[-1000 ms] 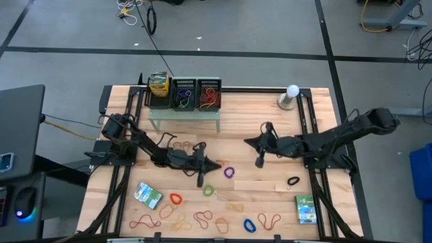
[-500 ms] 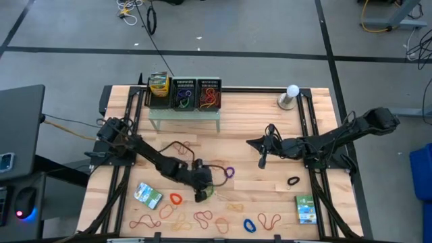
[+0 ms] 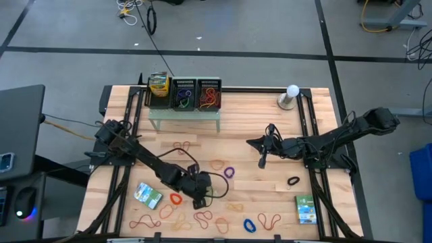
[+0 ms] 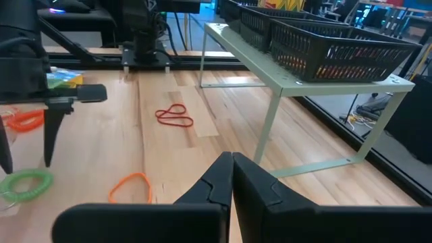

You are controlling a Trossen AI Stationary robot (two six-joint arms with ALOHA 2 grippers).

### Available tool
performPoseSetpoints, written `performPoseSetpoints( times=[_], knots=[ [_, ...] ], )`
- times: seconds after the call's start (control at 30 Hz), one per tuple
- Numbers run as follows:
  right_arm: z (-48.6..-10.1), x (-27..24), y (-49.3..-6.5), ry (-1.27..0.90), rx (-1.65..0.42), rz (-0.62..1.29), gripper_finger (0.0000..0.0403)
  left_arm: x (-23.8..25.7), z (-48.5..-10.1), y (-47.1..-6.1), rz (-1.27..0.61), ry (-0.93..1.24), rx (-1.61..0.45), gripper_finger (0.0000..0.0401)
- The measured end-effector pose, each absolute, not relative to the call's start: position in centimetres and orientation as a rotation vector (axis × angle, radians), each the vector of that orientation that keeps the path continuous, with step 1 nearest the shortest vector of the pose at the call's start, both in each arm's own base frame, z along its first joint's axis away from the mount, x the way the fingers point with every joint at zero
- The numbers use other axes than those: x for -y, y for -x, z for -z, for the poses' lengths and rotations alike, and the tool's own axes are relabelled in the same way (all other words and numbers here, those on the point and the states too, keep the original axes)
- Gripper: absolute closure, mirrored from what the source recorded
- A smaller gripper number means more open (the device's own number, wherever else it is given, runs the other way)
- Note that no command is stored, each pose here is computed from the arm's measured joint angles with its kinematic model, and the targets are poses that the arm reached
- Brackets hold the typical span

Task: Pick & Place Office Desk Supplies
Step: Put the green spring rubber band into the middle black bin on the shelf

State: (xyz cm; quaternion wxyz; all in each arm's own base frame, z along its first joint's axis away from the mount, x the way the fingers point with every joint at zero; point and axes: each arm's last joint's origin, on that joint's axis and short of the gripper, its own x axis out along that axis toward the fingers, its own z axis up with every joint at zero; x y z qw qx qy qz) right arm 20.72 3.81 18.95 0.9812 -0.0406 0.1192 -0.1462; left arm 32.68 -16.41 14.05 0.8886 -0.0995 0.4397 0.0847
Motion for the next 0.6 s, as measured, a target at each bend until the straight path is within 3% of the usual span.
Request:
performPoseSetpoints(
  times=[0.2, 0.6],
  knots=[
    [-19.0, -3.8, -20.7, 0.081, -0.238, 0.294, 0.0382, 15.4, -13.5, -32.9, -0.246, 0.259, -0.934, 0.0223],
    [-19.0, -3.8, -20.7, 0.081, -0.238, 0.294, 0.0382, 15.0, -11.9, -33.3, -0.247, 0.303, -1.0, 0.028]
  ],
)
